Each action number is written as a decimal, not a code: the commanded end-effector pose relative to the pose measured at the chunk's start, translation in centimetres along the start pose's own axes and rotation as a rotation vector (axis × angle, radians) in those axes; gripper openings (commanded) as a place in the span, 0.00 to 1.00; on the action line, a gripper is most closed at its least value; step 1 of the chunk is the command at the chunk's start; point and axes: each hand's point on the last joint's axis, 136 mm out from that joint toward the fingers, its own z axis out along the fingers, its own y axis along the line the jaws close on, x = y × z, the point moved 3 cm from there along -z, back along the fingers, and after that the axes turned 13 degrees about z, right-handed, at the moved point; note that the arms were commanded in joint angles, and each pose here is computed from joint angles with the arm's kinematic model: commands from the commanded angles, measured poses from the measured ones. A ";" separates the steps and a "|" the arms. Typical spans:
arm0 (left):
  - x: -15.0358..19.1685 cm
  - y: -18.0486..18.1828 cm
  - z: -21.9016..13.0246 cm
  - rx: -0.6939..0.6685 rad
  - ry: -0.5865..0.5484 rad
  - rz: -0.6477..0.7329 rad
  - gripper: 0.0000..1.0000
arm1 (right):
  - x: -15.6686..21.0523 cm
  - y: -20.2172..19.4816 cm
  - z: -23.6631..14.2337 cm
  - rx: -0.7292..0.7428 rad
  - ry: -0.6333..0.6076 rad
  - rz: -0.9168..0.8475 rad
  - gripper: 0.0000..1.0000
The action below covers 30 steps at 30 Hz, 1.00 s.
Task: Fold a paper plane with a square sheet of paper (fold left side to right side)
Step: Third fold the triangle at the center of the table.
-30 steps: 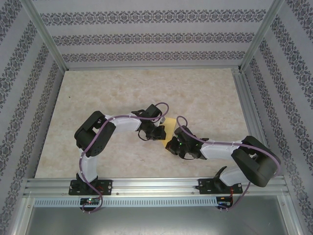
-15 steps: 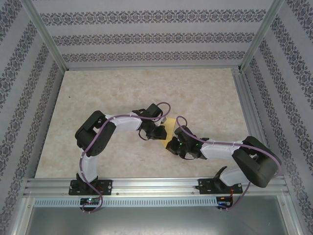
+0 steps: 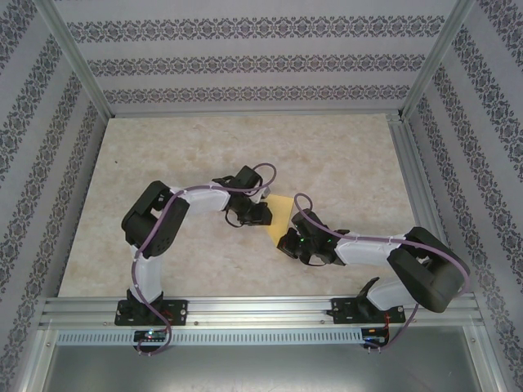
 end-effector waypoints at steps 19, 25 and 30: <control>-3.5 7.6 -2.5 -0.128 -0.087 -0.039 0.20 | 0.6 -5.9 0.0 0.244 0.018 0.013 0.00; -4.4 7.4 -4.3 -0.135 -0.111 -0.033 0.24 | 0.6 -4.5 0.0 0.189 0.016 -0.028 0.00; -4.4 6.3 -7.0 -0.144 -0.171 -0.035 0.30 | -0.2 -0.9 -1.6 0.080 -0.043 -0.136 0.07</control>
